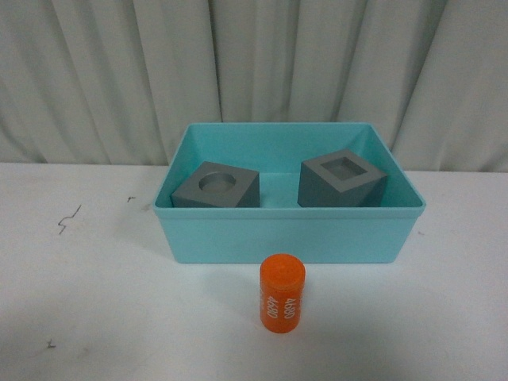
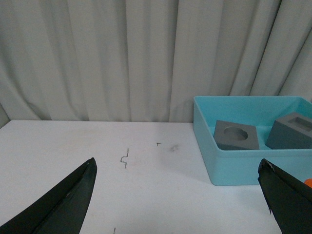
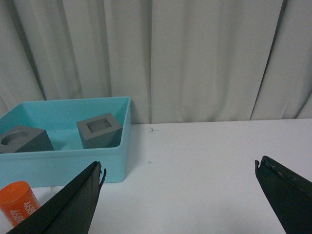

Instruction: Place gray and orange parts in blue box

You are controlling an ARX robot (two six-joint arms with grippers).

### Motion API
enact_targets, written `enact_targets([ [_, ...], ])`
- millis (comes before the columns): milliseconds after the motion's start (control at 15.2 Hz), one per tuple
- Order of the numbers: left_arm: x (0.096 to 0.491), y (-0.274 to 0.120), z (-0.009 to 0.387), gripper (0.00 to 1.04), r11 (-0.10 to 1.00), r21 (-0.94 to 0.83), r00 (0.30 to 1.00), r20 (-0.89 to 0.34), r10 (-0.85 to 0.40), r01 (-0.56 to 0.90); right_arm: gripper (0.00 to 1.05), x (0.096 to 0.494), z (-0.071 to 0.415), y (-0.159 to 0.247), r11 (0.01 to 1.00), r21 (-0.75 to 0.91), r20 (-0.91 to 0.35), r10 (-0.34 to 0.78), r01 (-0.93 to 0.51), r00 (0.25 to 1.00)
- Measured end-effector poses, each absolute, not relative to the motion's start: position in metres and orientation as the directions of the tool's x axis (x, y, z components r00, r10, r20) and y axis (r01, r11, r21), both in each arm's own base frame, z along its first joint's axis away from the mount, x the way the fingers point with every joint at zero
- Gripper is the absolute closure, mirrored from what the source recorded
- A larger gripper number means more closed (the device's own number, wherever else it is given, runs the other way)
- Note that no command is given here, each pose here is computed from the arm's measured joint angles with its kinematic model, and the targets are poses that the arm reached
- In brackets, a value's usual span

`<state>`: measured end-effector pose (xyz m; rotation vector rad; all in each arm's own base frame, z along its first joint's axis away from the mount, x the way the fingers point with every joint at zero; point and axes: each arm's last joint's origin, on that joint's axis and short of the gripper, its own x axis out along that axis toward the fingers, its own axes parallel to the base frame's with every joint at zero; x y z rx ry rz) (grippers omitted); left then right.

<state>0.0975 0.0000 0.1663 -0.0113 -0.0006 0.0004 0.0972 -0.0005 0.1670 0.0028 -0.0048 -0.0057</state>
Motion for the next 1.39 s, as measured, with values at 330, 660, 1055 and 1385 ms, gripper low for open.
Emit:
enact_targets([
  [330,0.097,0.0,0.166,0.07,1.0,-0.011,1.0,0.001,0.0,0.0,0.06,0.124,0.192,0.008,0.979,0.138,-0.064,0.162,-0.152,0.985],
  [660,0.097,0.0,0.166,0.07,1.0,-0.011,1.0,0.0,0.0,0.0,0.06,0.225,0.219,0.062,0.932,0.275,-0.286,0.314,-0.236,0.905],
  [1055,0.097,0.0,0.166,0.07,1.0,-0.011,1.0,0.001,0.0,0.0,0.06,0.297,0.163,0.143,0.917,0.255,-0.645,0.398,-0.308,0.652],
  [1385,0.097,0.0,0.166,0.07,1.0,-0.011,1.0,0.001,0.0,0.0,0.06,0.306,0.148,0.176,0.862,0.173,-0.729,0.438,-0.477,0.526],
])
